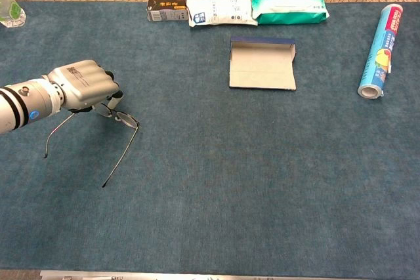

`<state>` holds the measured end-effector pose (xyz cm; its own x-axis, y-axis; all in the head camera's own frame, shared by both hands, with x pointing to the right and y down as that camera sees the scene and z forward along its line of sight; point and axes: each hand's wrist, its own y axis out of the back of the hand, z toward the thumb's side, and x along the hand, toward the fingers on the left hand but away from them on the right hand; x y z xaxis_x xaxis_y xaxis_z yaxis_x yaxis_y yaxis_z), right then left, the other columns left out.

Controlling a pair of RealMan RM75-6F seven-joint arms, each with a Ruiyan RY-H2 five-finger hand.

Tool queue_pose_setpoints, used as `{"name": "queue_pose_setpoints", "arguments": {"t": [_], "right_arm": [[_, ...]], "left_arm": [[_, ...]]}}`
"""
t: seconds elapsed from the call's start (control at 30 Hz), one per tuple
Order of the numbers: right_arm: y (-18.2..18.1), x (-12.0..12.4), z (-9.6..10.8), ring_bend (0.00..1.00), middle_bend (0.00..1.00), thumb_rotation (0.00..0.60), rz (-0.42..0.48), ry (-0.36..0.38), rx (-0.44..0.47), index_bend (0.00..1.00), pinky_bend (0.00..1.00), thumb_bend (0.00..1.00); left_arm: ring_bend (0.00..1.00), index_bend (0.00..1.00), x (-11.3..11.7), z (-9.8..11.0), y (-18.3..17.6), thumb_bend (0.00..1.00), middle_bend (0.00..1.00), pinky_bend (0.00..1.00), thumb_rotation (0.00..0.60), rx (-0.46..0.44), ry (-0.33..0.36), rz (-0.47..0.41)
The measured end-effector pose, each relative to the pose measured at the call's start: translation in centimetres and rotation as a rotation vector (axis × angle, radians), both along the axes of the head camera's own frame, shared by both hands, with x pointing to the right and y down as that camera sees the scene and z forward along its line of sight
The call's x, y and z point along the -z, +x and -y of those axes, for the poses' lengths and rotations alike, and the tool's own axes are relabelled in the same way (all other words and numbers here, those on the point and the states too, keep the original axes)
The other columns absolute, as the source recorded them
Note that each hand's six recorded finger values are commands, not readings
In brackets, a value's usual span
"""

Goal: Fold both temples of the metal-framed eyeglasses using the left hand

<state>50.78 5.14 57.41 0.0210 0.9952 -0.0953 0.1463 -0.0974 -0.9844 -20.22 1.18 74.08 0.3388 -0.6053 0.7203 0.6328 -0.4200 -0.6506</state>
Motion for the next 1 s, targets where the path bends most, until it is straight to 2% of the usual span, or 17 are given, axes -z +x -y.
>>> {"name": "queue_pose_setpoints", "arguments": {"t": [0.33,0.73,0.87,1.0], "right_arm": [[0.0,-0.1,0.0,0.47,0.53,0.600,-0.002,-0.004,-0.001,0.61,0.52,0.16],[0.0,-0.2,0.0,0.47,0.53,0.600,-0.002,-0.007,0.000,0.61,0.52,0.16],[0.0,-0.1,0.0,0.47,0.53,0.600,-0.002,-0.005,-0.001,0.61,0.52,0.16],[0.1,-0.1,0.0,0.47,0.53,0.600,-0.002,-0.004,-0.001,0.61,0.52,0.16]], "left_arm": [[0.30,0.52,-0.2,0.1,-1.1,1.00,0.47,0.35,0.600,0.030,-0.005,0.052],[0.32,0.55,-0.1,0.1,-2.1,1.00,0.50,0.39,0.600,0.053,-0.006,0.094],[0.32,0.54,0.2,0.2,-2.0,1.00,0.48,0.40,0.600,0.062,-0.002,0.080],[0.32,0.52,0.8,0.4,-1.7,1.00,0.41,0.40,0.600,0.072,0.020,0.034]]}}
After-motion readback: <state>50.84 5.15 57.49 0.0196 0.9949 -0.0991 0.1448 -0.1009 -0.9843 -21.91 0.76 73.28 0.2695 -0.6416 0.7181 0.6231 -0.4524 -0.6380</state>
